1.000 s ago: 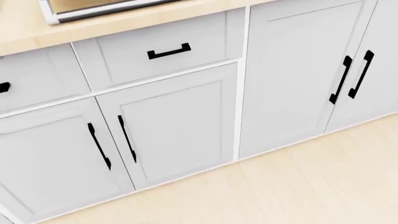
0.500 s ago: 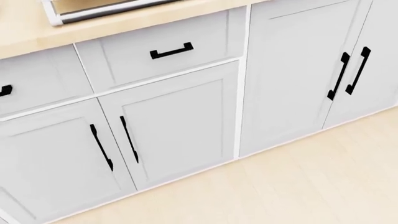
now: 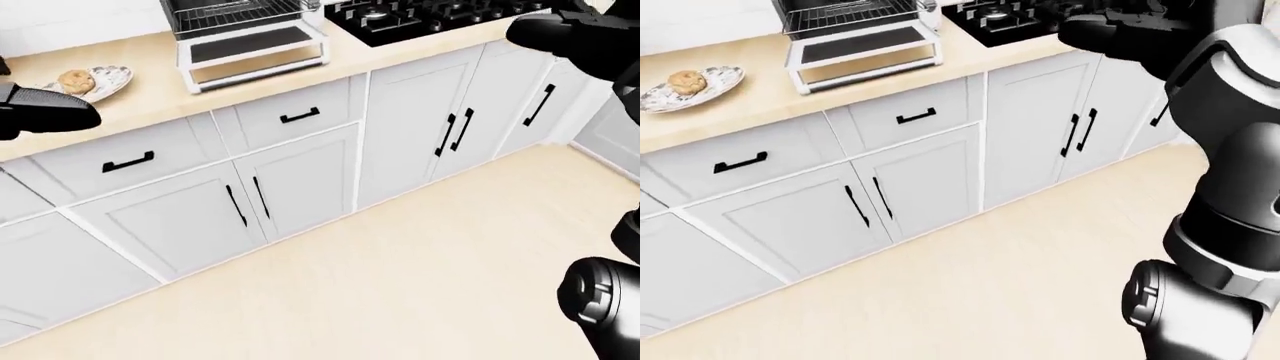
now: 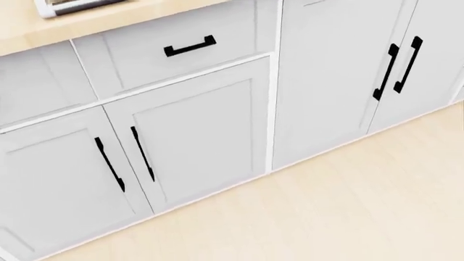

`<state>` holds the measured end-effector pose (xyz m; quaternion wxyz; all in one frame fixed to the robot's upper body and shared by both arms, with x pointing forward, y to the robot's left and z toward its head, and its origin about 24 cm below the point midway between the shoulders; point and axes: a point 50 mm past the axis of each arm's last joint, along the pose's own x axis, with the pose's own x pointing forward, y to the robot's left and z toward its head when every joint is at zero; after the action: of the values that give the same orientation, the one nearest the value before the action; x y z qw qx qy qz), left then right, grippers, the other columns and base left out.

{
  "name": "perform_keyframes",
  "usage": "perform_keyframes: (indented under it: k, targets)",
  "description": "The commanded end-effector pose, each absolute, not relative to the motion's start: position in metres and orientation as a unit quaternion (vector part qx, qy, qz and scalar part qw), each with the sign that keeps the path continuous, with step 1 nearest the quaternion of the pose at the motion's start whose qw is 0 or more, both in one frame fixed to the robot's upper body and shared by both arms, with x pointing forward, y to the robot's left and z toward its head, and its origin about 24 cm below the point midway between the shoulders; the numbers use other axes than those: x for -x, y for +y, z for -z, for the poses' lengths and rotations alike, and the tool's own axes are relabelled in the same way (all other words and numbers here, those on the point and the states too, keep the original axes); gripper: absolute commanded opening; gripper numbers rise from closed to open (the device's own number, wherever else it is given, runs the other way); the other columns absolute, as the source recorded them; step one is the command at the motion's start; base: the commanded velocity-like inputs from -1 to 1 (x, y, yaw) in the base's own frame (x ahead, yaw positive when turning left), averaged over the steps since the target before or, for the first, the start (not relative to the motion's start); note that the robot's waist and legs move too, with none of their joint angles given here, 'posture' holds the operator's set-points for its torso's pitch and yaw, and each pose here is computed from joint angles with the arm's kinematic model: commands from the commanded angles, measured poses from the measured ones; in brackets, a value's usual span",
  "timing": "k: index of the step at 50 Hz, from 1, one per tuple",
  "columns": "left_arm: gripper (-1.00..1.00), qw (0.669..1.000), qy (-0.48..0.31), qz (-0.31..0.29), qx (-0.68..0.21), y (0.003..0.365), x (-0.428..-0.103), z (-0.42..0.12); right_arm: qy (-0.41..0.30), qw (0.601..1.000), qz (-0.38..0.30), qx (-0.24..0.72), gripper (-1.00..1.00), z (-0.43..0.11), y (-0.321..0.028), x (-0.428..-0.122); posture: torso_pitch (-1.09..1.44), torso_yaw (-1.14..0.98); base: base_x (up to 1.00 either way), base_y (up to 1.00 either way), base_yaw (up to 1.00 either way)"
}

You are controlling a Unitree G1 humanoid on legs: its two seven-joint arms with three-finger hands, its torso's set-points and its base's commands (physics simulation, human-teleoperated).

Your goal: Place the scone on the rack of the toaster oven.

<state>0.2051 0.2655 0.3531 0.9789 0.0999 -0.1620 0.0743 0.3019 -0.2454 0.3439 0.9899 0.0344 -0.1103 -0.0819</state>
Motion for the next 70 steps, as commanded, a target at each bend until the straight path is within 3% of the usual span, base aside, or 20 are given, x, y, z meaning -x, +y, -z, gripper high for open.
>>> perform_keyframes:
  k: [1, 19, 70]
  targets:
    - [1.0, 0.969, -0.203, -0.093, -0.103, 0.2686, -0.1955, -0.3673, -0.163, 0.984, 0.066, -0.036, 1.0, -0.3635, -0.2407, -0.2909, 0.0, 0.0, 0.0, 0.0, 1.0]
    - [1.0, 0.969, -0.204, -0.095, -0.102, 0.2698, -0.1954, -0.3676, -0.172, 0.983, 0.057, -0.006, 1.0, -0.363, -0.2335, -0.2905, 0.0, 0.0, 0.0, 0.0, 1.0]
    - [1.0, 0.97, -0.2, -0.091, -0.107, 0.2662, -0.1979, -0.3641, -0.178, 0.982, 0.054, -0.032, 1.0, -0.3655, -0.2353, -0.2874, 0.0, 0.0, 0.1, 0.0, 0.0]
